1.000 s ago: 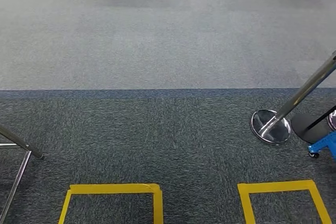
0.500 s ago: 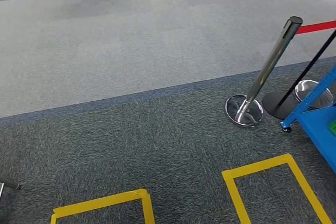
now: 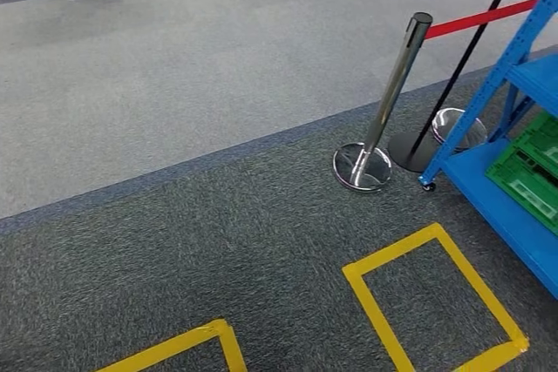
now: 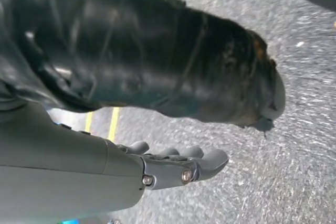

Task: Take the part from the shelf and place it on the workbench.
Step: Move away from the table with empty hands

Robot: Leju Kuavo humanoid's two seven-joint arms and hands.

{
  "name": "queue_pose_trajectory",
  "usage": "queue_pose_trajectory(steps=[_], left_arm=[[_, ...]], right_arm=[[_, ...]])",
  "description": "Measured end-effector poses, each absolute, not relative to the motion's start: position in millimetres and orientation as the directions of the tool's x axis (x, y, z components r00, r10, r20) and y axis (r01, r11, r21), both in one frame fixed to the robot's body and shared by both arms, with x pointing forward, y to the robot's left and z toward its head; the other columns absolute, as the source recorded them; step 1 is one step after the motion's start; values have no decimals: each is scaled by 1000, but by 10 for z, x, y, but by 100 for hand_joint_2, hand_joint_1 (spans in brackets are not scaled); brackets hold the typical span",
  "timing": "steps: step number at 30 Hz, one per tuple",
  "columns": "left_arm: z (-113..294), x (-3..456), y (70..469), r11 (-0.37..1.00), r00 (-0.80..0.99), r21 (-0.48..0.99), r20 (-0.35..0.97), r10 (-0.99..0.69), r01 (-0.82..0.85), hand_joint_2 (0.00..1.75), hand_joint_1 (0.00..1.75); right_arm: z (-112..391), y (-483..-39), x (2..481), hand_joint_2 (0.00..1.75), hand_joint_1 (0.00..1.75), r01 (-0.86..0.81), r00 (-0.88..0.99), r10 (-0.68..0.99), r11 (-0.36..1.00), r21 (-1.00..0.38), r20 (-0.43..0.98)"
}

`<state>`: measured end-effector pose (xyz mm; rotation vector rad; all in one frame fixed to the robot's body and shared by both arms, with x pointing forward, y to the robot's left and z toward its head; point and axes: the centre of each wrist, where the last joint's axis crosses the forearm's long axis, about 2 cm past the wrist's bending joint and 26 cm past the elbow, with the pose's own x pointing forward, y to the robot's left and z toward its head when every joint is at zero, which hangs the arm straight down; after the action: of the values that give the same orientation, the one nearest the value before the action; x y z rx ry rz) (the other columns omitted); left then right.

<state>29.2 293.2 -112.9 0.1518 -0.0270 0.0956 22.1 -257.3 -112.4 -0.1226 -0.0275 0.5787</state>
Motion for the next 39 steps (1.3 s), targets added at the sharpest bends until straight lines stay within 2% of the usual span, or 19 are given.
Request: queue_pose_trajectory(steps=[12,23,39], left_arm=[[-1122,352,2883,983,994,157,64,88,-97,0,0],[-1126,330,2874,989,989,79,79,121,-127,0,0],[-1124,347,2849,986,989,92,66,132,-138,0,0]], right_arm=[[-1125,-2571,196,0,0,-512,858,513,850,-127,-24],[-1125,-2557,193,0,0,-527,849,529,841,-120,-17],[-1125,-2555,193,0,0,-544,838,545,831,-117,-19]])
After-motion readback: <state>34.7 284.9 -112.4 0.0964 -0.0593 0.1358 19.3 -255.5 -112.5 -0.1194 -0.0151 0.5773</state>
